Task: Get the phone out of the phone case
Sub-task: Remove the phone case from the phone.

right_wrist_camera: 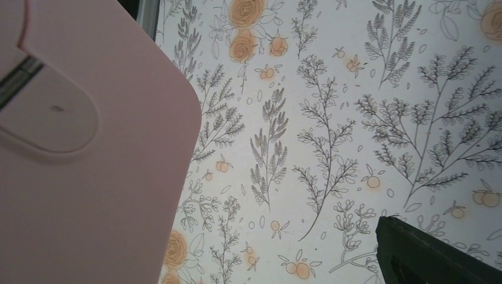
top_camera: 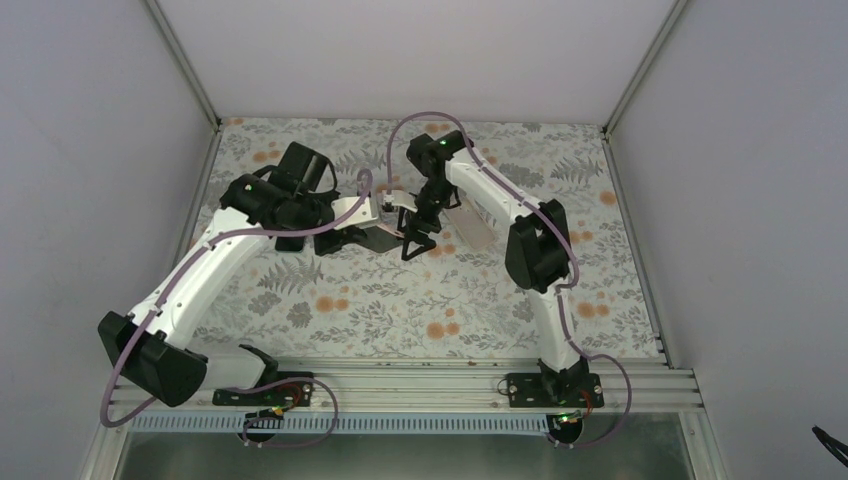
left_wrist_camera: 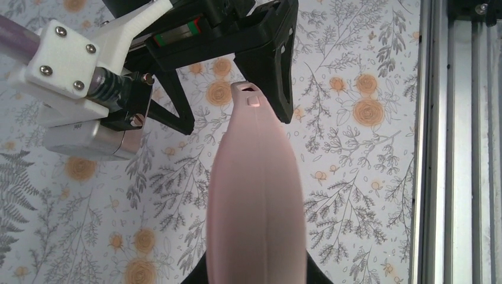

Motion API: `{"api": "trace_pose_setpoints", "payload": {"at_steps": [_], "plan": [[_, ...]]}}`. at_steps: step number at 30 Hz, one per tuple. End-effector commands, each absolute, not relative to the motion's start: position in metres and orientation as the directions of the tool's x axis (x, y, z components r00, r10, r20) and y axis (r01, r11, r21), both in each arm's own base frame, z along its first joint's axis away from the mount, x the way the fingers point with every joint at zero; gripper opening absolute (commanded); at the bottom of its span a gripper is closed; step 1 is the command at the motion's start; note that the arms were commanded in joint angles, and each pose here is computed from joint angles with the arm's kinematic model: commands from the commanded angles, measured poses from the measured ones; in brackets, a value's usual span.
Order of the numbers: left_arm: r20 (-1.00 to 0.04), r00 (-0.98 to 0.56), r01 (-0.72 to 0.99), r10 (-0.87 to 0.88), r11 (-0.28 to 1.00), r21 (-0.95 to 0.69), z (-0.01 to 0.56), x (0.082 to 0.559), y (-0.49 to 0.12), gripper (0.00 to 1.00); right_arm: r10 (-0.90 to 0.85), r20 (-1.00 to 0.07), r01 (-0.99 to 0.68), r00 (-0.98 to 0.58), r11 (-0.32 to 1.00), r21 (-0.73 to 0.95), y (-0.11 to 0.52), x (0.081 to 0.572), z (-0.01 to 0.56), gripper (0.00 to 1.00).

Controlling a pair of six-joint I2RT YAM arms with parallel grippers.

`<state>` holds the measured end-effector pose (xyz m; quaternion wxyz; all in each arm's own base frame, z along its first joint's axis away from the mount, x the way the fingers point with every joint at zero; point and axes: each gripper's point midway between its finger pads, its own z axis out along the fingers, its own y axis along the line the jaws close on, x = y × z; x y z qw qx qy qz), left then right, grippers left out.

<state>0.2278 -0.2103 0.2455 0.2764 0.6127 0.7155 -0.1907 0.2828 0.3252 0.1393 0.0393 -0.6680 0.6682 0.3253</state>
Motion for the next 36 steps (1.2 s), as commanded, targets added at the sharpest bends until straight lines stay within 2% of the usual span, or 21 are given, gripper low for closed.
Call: {"api": "trace_pose_setpoints", "payload": {"at_steps": [1,13,16,20,26,30,36], "plan": [[-0.717,-0.121,0.97,0.687,-0.07,-0.231,0.265,0.131,-0.23,0.02,-0.831,-0.545,-0.985,-0.109,0.017,0.172,0.316,0.369,0.134,1.0],[-0.718,-0.117,0.974,0.686,-0.063,-0.219,0.269,0.131,-0.23,0.02,-0.83,-0.536,-0.987,-0.156,0.111,0.114,0.293,0.399,0.136,1.0],[-0.715,-0.116,0.974,0.69,-0.061,-0.216,0.268,0.133,-0.23,0.02,-0.825,-0.543,-0.986,-0.156,0.099,0.133,0.291,0.392,0.142,1.0],[-0.712,-0.108,0.977,0.694,-0.058,-0.205,0.267,0.134,-0.23,0.02,-0.83,-0.535,-0.982,-0.155,0.069,0.177,0.282,0.364,0.15,1.0],[-0.71,-0.089,0.981,0.699,-0.061,-0.184,0.268,0.14,-0.23,0.02,-0.849,-0.513,-0.974,-0.126,0.007,0.226,0.279,0.287,0.15,1.0],[-0.708,-0.092,0.983,0.7,-0.051,-0.178,0.268,0.15,-0.231,0.02,-0.804,-0.588,-0.982,-0.088,-0.03,0.188,0.284,0.252,0.169,1.0],[-0.764,-0.124,0.987,0.634,-0.001,-0.16,0.277,0.178,-0.223,0.02,-0.727,-0.684,-0.99,-0.065,-0.041,0.137,0.285,0.231,0.2,1.0]]}}
